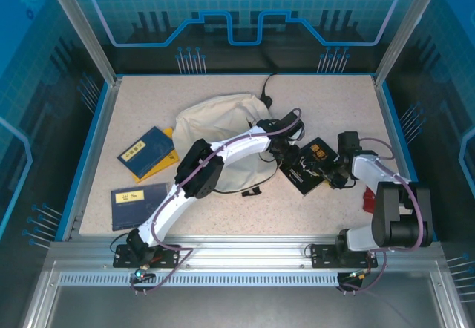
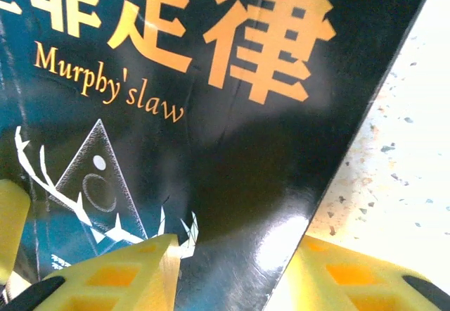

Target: Pack books, pencil case, and school supplies into a backpack

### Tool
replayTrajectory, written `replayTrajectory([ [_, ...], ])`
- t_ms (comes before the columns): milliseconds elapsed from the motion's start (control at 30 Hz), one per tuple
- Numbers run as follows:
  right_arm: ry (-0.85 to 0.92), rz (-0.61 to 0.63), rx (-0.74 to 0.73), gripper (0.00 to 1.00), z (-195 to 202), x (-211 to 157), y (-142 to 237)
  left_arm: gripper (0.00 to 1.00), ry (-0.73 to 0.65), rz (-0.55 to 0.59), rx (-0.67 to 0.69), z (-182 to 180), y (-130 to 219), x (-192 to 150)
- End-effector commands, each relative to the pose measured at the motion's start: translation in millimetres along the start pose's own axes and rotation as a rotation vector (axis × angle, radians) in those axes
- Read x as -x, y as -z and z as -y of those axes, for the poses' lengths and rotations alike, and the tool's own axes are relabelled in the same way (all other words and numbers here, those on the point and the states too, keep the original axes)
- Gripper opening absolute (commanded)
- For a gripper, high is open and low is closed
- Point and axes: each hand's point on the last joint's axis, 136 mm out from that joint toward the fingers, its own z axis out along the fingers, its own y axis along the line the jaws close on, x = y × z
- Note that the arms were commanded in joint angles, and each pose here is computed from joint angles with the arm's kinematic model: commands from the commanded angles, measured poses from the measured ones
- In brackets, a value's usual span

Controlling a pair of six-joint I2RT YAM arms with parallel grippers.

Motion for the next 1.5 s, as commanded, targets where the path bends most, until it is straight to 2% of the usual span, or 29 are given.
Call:
replayTrajectory([
  [0, 0.013, 0.014, 0.161, 0.42, -35.8, 7.6, 24.1, 0.39, -0.008, -0.189, 0.055, -13.0, -35.4, -56.4],
  [200, 0.012, 0.025, 0.259, 0.36, -54.0, 5.3, 43.2, 0.37, -0.012, -0.194, 0.059, -13.4, -34.4, -57.7],
  [367, 0.008, 0.016, 0.246, 0.29, -50.6, 2.8, 40.9, 0.36, -0.006, -0.202, 0.057, -12.6, -33.5, -59.6],
  [567, 0.021, 0.018, 0.184, 0.14, -42.0, 3.3, 34.5, 0.36, -0.012, -0.173, 0.03, -2.5, -20.3, -47.3],
  [700, 0.044, 0.055, 0.167, 0.02, -40.7, 8.3, 40.7, 0.38, -0.031, -0.127, 0.016, 6.6, 1.2, -29.8],
  [800, 0.082, 0.099, 0.186, 0.0, -46.1, 13.0, 54.3, 0.45, -0.027, -0.076, 0.006, 10.7, 29.8, -13.2],
  [1033, 0.201, 0.235, 0.245, 0.0, -60.6, 27.8, 111.2, 0.64, 0.002, 0.102, 0.028, -1.5, 126.8, 15.5],
  [1200, 0.3, 0.302, 0.387, 0.0, -87.8, 35.0, 156.6, 0.79, 0.134, 0.203, 0.01, -27.7, 182.7, 16.6],
  [1333, 0.404, 0.359, 0.526, 0.0, -114.7, 31.5, 190.0, 0.92, 0.292, 0.245, -0.1, -46.3, 212.4, 4.3],
  [1467, 0.489, 0.334, 0.676, 0.0, -140.7, 18.0, 212.1, 0.99, 0.351, 0.284, -0.256, -48.5, 231.7, -2.3],
])
